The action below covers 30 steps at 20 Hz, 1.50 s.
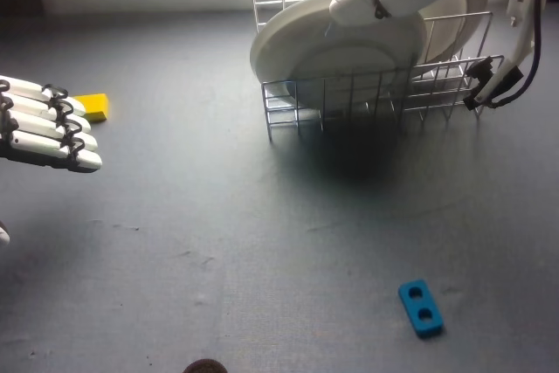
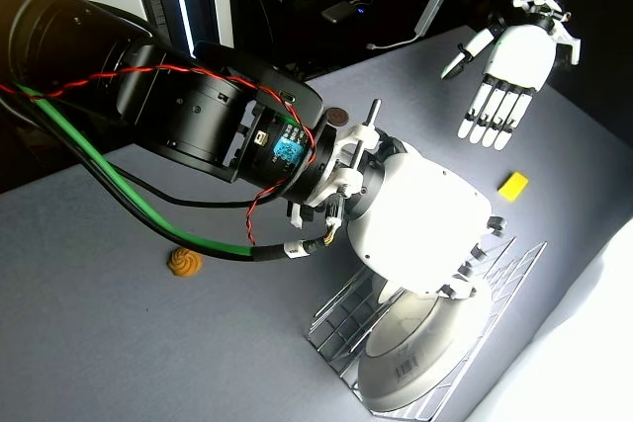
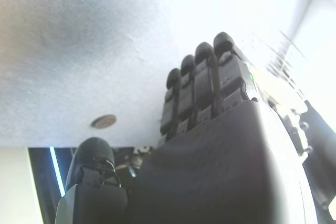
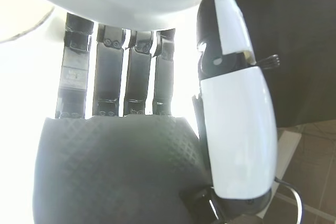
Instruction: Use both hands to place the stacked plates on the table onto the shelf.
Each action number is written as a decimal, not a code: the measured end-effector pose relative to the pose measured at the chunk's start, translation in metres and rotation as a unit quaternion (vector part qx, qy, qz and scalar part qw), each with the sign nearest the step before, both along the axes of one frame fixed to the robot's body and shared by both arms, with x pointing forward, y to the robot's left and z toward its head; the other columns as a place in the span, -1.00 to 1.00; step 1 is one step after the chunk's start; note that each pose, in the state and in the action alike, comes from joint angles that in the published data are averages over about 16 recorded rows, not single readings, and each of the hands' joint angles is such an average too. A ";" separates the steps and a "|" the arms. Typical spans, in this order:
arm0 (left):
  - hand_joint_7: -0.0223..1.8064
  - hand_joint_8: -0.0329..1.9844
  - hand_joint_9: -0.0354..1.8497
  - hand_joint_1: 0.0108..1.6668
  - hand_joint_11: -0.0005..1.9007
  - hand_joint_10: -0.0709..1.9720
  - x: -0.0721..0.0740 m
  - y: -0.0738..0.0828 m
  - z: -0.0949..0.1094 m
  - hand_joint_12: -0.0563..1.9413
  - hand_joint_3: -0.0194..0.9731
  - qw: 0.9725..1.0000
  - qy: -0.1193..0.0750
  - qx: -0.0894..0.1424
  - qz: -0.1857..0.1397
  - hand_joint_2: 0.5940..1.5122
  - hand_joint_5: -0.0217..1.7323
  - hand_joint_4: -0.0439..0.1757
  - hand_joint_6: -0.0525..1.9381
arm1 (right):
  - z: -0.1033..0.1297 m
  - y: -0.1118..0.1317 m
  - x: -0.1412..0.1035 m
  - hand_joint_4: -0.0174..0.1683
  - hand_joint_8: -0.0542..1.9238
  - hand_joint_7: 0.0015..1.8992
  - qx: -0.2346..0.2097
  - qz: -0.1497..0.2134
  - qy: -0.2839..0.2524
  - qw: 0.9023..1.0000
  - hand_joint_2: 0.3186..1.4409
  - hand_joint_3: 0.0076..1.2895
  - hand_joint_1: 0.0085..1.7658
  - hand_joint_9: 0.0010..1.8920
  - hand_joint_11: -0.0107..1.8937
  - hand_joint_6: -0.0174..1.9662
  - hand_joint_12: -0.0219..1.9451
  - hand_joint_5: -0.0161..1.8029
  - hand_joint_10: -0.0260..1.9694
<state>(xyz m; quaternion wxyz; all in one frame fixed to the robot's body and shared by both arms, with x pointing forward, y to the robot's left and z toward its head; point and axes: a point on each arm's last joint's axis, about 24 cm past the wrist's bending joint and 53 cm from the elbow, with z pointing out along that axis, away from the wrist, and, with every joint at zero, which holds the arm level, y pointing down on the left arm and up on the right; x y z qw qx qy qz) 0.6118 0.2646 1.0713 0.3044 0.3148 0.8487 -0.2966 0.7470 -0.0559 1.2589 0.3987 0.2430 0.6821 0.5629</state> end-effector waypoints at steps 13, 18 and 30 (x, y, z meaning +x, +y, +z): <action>-0.84 -0.95 -0.85 -0.99 -0.98 -0.91 0.000 0.000 0.000 -0.80 -0.93 1.000 0.000 0.000 -0.001 0.28 -0.86 -0.62 -0.93 | 0.002 0.000 0.000 -0.85 -0.92 -0.01 0.002 -0.001 -0.002 1.000 0.29 -0.98 0.17 -0.03 -0.55 -0.90 0.31 -0.05 -0.95; -0.84 -0.95 -0.86 -0.99 -0.98 -0.91 -0.001 -0.001 0.000 -0.81 -0.93 1.000 0.000 -0.001 -0.003 0.28 -0.86 -0.62 -0.93 | 0.007 0.000 0.001 -0.85 -0.92 -0.06 0.001 -0.001 -0.009 1.000 0.31 -0.99 0.12 -0.07 -0.60 -0.91 0.33 -0.09 -0.95; -0.81 -0.95 -0.83 -0.99 -0.98 -0.91 -0.011 -0.029 0.010 -0.78 -0.93 0.999 0.002 -0.032 -0.034 0.28 -0.84 -0.62 -0.93 | 0.039 -0.009 0.002 -0.85 -0.92 -0.17 -0.030 -0.009 -0.078 0.996 0.38 -0.99 0.05 -0.16 -0.70 -0.95 0.34 -0.21 -0.95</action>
